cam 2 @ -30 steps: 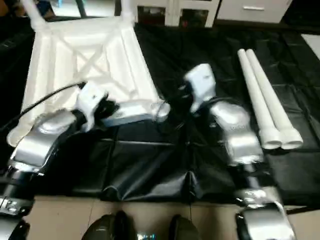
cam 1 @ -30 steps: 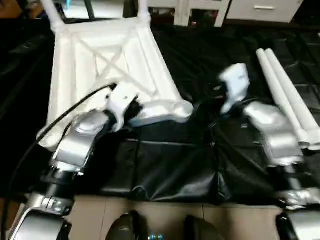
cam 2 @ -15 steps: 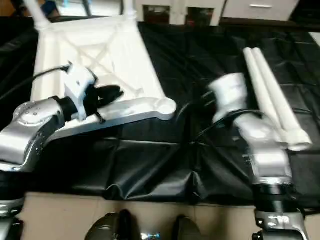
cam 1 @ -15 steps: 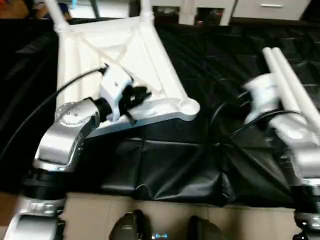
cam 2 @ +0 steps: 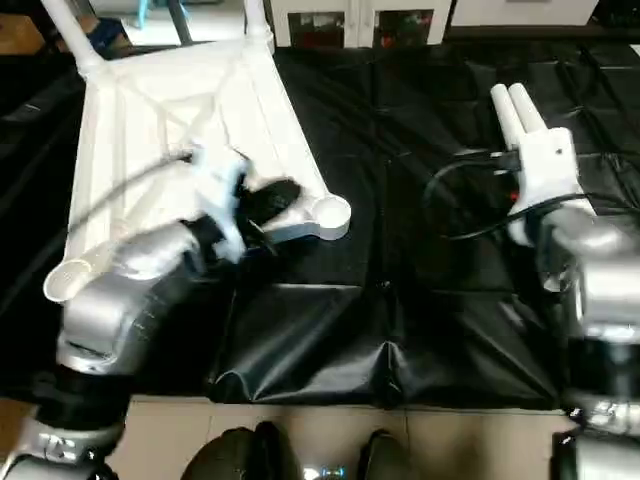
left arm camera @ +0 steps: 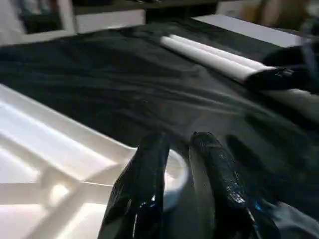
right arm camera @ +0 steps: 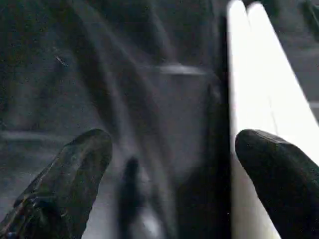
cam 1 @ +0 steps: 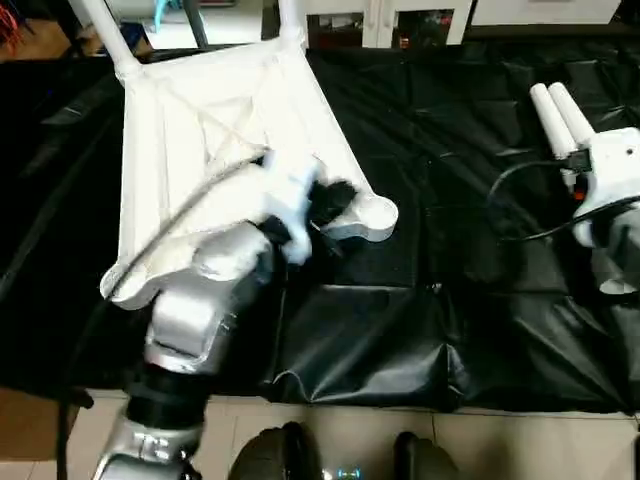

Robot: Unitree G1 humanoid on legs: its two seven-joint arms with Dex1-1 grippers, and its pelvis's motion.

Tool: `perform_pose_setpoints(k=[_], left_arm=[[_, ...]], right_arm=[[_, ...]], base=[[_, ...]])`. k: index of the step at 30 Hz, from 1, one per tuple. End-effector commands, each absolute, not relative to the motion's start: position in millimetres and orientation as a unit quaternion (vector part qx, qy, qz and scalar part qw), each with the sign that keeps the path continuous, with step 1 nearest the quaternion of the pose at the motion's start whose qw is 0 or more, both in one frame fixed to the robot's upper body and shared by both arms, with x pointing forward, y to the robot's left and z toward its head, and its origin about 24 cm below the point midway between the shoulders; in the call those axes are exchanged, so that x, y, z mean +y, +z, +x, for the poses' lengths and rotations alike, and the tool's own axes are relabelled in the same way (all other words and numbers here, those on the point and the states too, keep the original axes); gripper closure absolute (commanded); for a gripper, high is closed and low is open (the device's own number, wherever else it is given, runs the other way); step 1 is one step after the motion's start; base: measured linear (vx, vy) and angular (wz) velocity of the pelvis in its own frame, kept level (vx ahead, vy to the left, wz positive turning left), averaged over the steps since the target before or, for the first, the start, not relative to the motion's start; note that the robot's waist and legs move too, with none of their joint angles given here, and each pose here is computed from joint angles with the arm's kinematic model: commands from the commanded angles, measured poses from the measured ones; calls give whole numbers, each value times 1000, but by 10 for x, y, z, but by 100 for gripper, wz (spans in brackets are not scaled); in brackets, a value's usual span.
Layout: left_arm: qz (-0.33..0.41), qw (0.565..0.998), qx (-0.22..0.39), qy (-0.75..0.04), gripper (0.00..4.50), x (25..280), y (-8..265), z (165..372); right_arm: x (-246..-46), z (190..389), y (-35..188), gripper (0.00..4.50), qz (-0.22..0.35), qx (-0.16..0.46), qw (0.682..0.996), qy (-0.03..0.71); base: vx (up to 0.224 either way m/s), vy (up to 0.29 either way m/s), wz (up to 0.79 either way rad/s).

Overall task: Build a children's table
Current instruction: Pick table leg

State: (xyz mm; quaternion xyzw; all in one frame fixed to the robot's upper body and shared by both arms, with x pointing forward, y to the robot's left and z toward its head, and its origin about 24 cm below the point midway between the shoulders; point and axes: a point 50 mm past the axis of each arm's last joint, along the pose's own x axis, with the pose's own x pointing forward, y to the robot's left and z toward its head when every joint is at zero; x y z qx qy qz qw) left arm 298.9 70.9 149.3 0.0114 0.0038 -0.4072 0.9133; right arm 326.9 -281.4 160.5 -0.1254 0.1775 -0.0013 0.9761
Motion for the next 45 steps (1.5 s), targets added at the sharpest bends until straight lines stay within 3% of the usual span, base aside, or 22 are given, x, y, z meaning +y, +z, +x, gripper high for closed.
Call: perform_pose_setpoints(k=[1,7,9,19,26,32,45], left_arm=[[7,890,9,-456,347,680,1532,2869],[10,839,22,-543,347,698,1583,2676],[19,831,23,-556,347,712,1595,2646],[27,829,31,-557,347,761,1618,2628],[33,830,34,-556,347,784,1621,2636],[34,832,31,-553,347,772,1629,2644],[29,839,22,-542,347,782,1666,2671]], right_arm=[[-2908,3300,1603,5,-122,216,969,-14],[-3042,3404,1573,5,-89,267,959,-19],[-3089,3432,1570,5,-108,281,953,-35],[-3250,3456,1508,5,-91,341,934,-61],[-3361,3464,1548,5,-64,341,934,-80],[-3396,3416,1401,5,-40,379,922,-66],[-3459,3415,1368,120,-27,371,925,-75]], base=[[0,0,0],[0,0,0],[0,0,0],[0,0,0],[0,0,0],[0,0,0],[0,0,0]])
